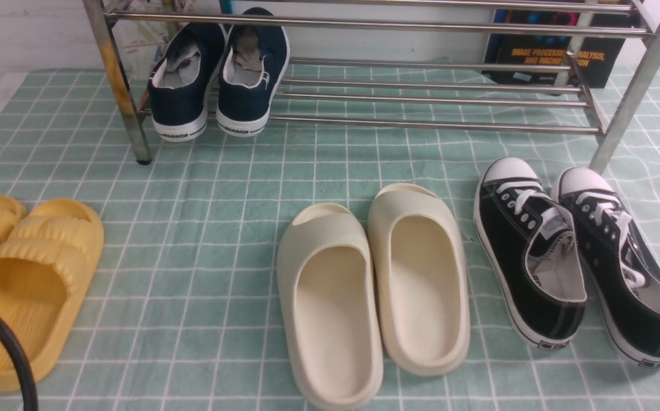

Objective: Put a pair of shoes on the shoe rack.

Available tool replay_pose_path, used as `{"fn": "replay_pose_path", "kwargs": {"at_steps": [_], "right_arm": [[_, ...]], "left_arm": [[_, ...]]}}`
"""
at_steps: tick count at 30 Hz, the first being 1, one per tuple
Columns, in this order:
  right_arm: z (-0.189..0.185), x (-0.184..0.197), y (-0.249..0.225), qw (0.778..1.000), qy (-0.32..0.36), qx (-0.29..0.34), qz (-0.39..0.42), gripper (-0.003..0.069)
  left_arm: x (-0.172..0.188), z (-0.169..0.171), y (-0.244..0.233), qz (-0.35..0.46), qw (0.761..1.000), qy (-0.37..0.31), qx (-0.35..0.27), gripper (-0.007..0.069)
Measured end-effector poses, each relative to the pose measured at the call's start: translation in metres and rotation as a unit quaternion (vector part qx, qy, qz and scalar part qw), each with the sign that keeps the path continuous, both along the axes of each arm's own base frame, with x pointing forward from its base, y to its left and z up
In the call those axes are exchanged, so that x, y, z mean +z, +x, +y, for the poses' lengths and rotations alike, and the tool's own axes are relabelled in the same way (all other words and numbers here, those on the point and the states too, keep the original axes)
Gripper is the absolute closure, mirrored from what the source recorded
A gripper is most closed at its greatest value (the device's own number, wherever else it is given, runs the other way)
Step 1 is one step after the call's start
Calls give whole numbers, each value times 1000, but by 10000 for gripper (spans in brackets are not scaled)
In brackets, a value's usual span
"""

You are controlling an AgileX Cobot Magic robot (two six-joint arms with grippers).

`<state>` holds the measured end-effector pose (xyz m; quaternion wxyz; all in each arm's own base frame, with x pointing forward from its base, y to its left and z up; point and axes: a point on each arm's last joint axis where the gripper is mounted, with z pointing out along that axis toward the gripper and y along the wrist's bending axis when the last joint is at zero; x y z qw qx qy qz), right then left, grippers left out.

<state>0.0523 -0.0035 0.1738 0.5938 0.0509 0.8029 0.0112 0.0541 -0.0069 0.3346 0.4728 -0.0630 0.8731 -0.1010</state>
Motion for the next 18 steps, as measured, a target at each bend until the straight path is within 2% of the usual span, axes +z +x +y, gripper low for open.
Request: {"fn": "replay_pose_path", "kwargs": {"at_steps": [7,10,12,13,15,18], "right_arm": [[0,0,0,1000,0,0,0,412],[0,0,0,1000,0,0,0,412],[0,0,0,1000,0,0,0,412],[0,0,0,1000,0,0,0,412],[0,0,0,1000,0,0,0,412],[0,0,0,1000,0,0,0,412]], "left_arm": [[-9,-1,5,-34,999,35,-25,638],[-30,-2,10,-90,995,30,-26,638],[-58,-3,13,-147,988,24,-27,638],[-59,-3,13,-160,987,22,-27,638],[-82,-4,13,-214,976,15,-27,638],[-101,-2,10,-240,970,13,-18,638]]}}
